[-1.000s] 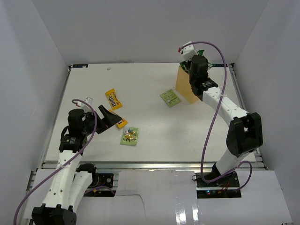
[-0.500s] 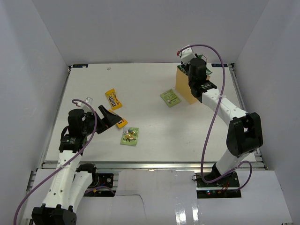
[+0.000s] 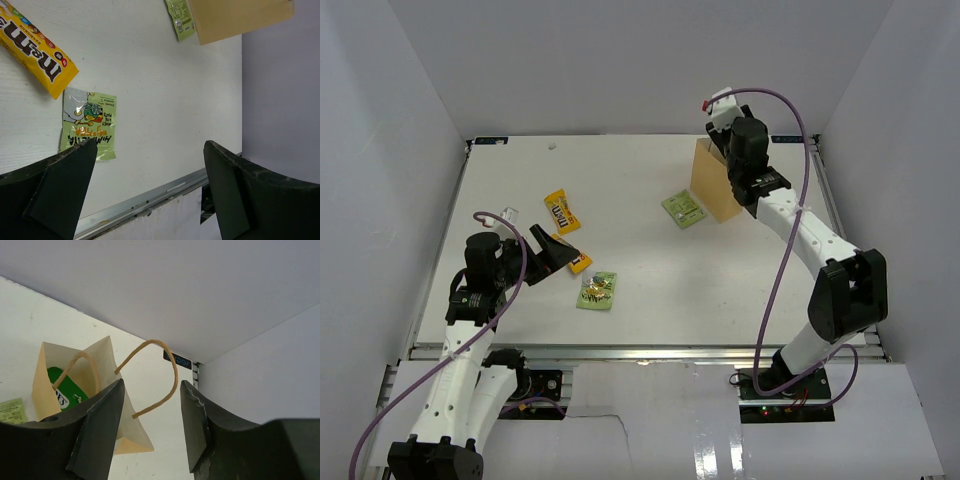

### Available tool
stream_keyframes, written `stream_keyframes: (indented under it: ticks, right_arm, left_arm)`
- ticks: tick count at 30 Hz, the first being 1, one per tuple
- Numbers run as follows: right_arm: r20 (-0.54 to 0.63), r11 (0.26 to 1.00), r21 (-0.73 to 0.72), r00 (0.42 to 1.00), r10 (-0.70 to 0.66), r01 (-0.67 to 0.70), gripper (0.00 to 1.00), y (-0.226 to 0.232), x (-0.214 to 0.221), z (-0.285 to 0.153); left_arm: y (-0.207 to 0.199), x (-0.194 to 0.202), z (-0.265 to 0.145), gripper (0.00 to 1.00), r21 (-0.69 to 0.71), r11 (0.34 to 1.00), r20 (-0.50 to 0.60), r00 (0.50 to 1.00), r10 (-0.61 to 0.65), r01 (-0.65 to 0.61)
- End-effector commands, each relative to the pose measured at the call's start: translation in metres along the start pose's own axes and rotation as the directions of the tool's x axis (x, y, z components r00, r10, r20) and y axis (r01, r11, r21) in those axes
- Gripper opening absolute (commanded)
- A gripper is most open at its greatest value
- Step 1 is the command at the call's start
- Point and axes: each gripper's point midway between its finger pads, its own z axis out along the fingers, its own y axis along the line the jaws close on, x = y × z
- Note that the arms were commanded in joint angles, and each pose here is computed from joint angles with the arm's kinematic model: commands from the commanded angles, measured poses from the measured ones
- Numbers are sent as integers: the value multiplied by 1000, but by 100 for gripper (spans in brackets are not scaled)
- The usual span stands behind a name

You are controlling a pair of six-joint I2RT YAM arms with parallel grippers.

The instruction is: Place the snacks into the paper bag

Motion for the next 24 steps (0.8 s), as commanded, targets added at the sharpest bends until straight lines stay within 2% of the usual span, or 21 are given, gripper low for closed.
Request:
stream_keyframes:
  ticks: [1, 5, 6, 7, 9, 10, 12, 13, 14, 15, 17, 21, 24]
  right_arm:
    - [150, 996, 12, 985, 83, -86, 55, -34, -64, -21]
    - [284, 997, -72, 958, 51, -31, 63, -49, -112, -49]
    - [308, 995, -104, 951, 42, -10, 73, -49, -120, -56]
    - [331, 977, -209, 943, 23, 49, 79, -32, -123, -65]
    - [392, 941, -309, 920, -8, 140, 90, -24, -138, -88]
    - [452, 882, -423, 892, 9, 206, 93, -2, -146, -105]
    - [449, 767, -572, 894, -3, 290, 96, 28, -130, -129]
    - [471, 678, -661, 881, 40, 322, 96, 48, -128, -146]
    - [412, 594, -743, 910, 40, 310, 96, 68, -106, -156]
    - [406, 498, -805, 911, 68, 322, 97, 88, -97, -170]
    - [294, 356, -899, 954, 61, 255, 97, 124, -58, -186]
    - [120, 130, -985, 992, 46, 113, 97, 172, -10, -214]
    - [-6, 20, -1000, 1000, 30, -6, 96, 197, 15, -222]
  left_arm:
    - [-1, 2, -2, 98, 7, 1000, -1, 1000, 16, -16]
    - [-2, 2, -2, 98, 8, 1000, -3, 1000, 13, -13]
    - [-1, 2, -2, 98, 8, 1000, -5, 1000, 14, -14]
    - [-2, 2, -2, 98, 7, 1000, -6, 1000, 12, -12]
    - [-2, 1, -2, 98, 5, 1000, -4, 1000, 13, -13]
    - [-1, 1, -2, 98, 2, 1000, -5, 1000, 10, -10]
    - [1, -3, -2, 98, -18, 1000, 6, 1000, 13, -13]
    - [4, -3, -2, 98, -38, 999, 6, 1000, 5, -5]
    - [6, -6, -2, 98, -58, 998, 13, 1000, 4, -3]
    - [15, -7, -2, 96, -110, 994, 22, 1000, -7, 9]
    - [24, -10, 0, 90, -173, 984, 19, 999, -31, 34]
    - [52, -5, 10, 82, -304, 947, -3, 994, -105, 99]
    - [74, -7, 25, 77, -375, 917, 10, 989, -144, 138]
